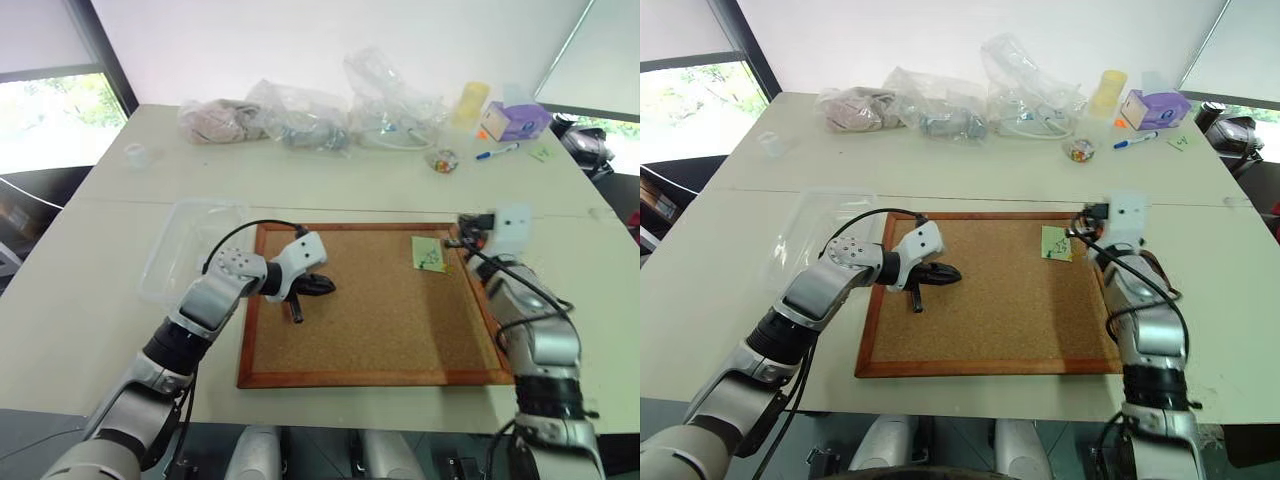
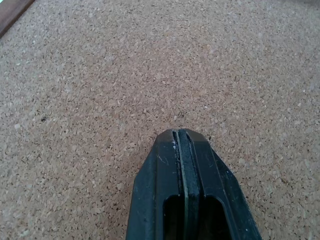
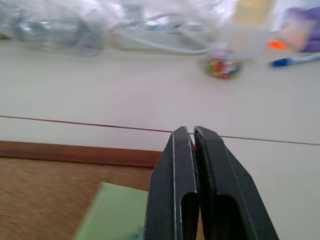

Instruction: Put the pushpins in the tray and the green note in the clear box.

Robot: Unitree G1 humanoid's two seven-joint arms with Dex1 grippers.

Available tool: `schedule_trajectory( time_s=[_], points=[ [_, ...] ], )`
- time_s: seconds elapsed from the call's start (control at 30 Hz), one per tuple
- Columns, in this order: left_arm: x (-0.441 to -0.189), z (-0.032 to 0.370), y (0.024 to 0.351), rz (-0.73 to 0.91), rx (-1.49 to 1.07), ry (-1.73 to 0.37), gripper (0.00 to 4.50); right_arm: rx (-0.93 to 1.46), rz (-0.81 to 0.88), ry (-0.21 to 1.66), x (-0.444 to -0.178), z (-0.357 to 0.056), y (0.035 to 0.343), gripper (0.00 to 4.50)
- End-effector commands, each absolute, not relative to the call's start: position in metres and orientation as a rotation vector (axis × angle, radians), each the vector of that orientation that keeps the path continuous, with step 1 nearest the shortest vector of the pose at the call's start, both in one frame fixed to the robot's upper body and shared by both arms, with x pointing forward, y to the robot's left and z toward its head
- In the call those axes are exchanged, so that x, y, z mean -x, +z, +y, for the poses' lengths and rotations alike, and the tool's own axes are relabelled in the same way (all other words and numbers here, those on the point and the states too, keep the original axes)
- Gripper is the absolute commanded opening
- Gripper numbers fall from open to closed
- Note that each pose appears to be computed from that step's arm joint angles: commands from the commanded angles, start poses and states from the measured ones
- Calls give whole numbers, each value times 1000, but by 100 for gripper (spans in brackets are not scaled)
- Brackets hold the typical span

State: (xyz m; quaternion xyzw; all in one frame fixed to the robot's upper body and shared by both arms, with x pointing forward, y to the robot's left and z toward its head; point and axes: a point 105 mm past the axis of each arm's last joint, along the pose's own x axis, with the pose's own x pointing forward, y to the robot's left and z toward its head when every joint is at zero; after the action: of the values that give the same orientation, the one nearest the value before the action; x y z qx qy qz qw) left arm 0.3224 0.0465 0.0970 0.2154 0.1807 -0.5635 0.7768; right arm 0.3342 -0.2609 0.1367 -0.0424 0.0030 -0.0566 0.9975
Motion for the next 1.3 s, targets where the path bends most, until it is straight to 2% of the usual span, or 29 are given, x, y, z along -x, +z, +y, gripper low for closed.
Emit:
schedule_trajectory(
  time_s=[0.03, 0.23, 0.63, 0.77, 0.9, 0.97, 1.3],
  points=[
    [-321, 46, 83, 433, -487, -1209, 0, 117, -17, -217, -313, -274, 149, 7],
    [-321, 43, 85, 415, -498, -1226, 0, 125, 91, -331, -293, -299, 130, 7],
    [-324, 43, 86, 406, -509, -1233, 0, 71, 195, -349, -290, -305, 111, 7],
    [-324, 43, 86, 405, -508, -1234, 0, -28, 201, -370, -291, -307, 108, 136],
    [-325, 43, 86, 405, -504, -1232, 0, -123, 189, -383, -292, -308, 109, 352],
    [-325, 43, 86, 404, -504, -1230, 0, -141, 188, -390, -291, -310, 109, 442],
    [-325, 42, 86, 397, -502, -1227, 0, -266, 151, -364, -291, -308, 114, 442]
  ],
)
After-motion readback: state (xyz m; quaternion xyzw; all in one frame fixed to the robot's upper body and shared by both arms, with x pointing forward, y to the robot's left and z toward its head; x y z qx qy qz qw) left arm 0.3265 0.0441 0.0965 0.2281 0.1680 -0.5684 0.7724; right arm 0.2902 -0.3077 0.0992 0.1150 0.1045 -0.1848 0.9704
